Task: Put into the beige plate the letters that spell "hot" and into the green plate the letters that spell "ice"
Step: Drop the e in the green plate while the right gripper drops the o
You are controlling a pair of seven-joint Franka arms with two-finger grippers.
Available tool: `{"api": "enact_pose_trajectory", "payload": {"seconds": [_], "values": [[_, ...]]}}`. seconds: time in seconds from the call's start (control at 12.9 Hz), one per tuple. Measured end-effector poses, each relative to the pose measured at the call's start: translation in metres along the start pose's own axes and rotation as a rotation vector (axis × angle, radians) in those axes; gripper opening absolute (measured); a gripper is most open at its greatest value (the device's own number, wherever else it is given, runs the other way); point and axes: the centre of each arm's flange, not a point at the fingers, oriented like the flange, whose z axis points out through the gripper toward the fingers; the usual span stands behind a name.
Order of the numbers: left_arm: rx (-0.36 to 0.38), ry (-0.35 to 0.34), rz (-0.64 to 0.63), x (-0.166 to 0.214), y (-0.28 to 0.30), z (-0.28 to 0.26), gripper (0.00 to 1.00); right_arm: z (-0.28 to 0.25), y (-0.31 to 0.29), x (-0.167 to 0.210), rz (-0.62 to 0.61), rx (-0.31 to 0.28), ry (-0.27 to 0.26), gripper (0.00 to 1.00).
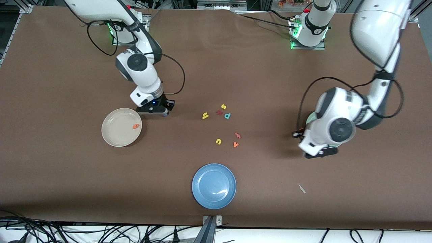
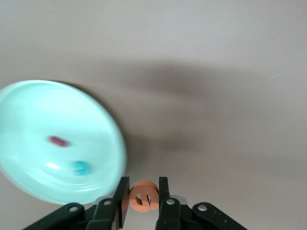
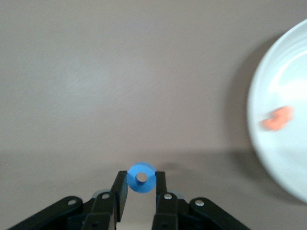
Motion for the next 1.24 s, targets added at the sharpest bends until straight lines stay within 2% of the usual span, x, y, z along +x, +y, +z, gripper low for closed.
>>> {"api": "enact_pose_trajectory", "payload": {"seconds": [0.23,0.46,0.54,0.62,0.7,0.77,0.93,1.16,1.24], "values": [[-0.022,-0.071,0.071,0.009,-0.079,0.021,0.26,-0.018,0.045,0.025,-0.022,-0.035,0.023,0.28],[-0.058,-0.11,0.112,0.011,-0.142,0.042,0.26,-0.016,0.089,0.037,-0.02,-0.059,0.015,0.28],[-0.063,-0.119,0.117,0.011,-0.148,0.047,0.26,-0.014,0.105,0.04,-0.019,-0.07,0.011,0.28],[-0.063,-0.126,0.123,0.01,-0.146,0.052,0.32,-0.012,0.12,0.043,-0.014,-0.079,0.009,0.28],[-0.064,-0.132,0.131,0.008,-0.141,0.054,0.32,-0.011,0.132,0.046,-0.014,-0.086,0.009,0.28],[-0.064,-0.131,0.137,0.008,-0.137,0.054,0.38,-0.01,0.137,0.047,-0.014,-0.085,0.013,0.28],[-0.064,-0.107,0.143,0.009,-0.133,0.041,0.59,-0.005,0.143,0.049,-0.008,-0.076,0.025,0.28],[-0.052,-0.001,0.134,0.005,-0.137,-0.019,0.93,0.001,0.143,0.049,-0.005,-0.069,0.026,0.28],[-0.048,0.04,0.127,0.003,-0.14,-0.044,1.0,0.0,0.143,0.049,-0.005,-0.069,0.027,0.28]]}}
